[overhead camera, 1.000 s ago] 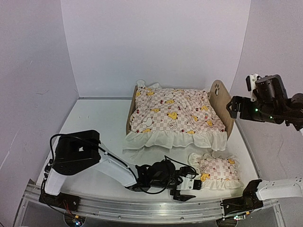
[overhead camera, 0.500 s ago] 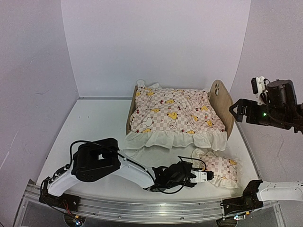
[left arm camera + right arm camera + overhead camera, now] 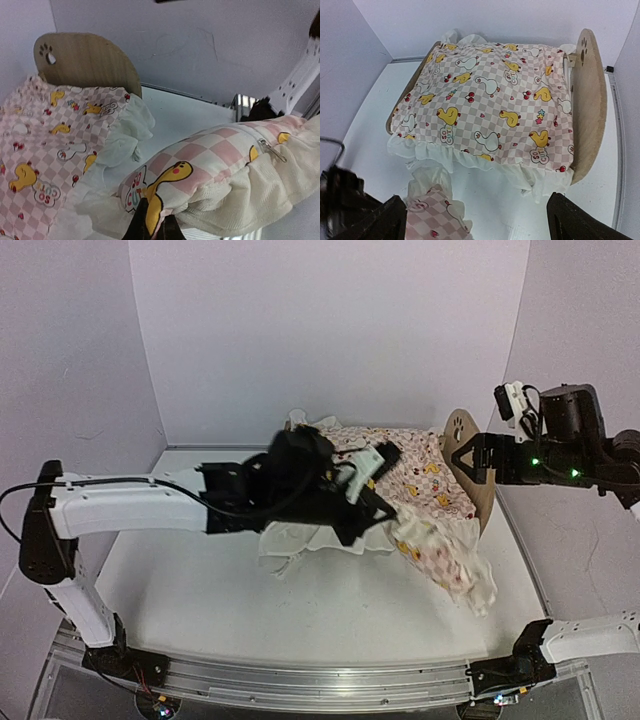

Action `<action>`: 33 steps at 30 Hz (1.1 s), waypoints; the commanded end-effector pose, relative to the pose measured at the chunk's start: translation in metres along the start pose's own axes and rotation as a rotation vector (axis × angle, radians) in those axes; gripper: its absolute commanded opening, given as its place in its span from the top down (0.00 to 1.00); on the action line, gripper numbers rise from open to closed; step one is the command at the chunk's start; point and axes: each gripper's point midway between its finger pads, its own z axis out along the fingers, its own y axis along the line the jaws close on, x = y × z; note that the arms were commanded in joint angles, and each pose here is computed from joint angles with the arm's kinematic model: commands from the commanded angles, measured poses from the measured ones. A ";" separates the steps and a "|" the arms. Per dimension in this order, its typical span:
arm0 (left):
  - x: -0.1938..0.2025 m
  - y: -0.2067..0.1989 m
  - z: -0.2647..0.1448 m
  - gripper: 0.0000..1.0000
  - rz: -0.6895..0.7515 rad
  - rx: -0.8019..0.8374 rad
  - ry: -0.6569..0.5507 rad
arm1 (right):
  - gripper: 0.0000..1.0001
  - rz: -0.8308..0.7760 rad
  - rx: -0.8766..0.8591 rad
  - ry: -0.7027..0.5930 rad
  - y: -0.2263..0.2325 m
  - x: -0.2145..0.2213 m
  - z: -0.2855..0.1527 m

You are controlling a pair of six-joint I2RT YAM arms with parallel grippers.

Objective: Set up the pet bed

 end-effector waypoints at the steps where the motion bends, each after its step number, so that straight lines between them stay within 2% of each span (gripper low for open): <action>1: 0.038 0.035 -0.051 1.00 -0.566 0.230 0.115 | 0.02 0.022 -0.105 -0.127 0.024 -0.041 -0.012; 5: 0.010 0.070 -0.096 1.00 -0.802 0.395 -0.076 | 0.02 0.038 -0.091 -0.108 0.027 -0.043 0.001; 9: -0.004 0.099 -0.120 1.00 -0.921 0.459 -0.169 | 0.02 0.050 -0.102 -0.037 0.037 -0.036 0.027; 13: -0.007 0.124 -0.125 1.00 -1.061 0.505 -0.266 | 0.02 0.081 -0.234 0.099 0.074 -0.020 0.064; 15: -0.007 0.137 -0.127 1.00 -1.085 0.493 -0.311 | 0.02 0.127 -0.322 0.156 0.097 -0.008 0.083; 17: -0.002 0.144 -0.124 1.00 -1.080 0.467 -0.329 | 0.02 0.236 -0.378 0.218 0.114 0.005 0.105; 19: 0.008 0.150 -0.121 1.00 -1.097 0.436 -0.336 | 0.02 0.437 -0.395 0.263 0.123 0.015 0.127; 21: 0.016 0.150 -0.118 1.00 -1.103 0.428 -0.333 | 0.02 0.632 -0.496 0.282 0.139 0.019 0.141; 23: 0.024 0.148 -0.117 1.00 -1.103 0.427 -0.324 | 0.02 0.774 -0.565 0.244 0.150 0.016 0.146; 28: 0.039 0.144 -0.117 1.00 -1.112 0.415 -0.317 | 0.02 1.095 -0.599 0.215 0.160 0.029 0.162; 33: 0.042 0.138 -0.124 1.00 -1.113 0.437 -0.335 | 0.02 1.271 -0.538 0.180 0.162 0.040 0.181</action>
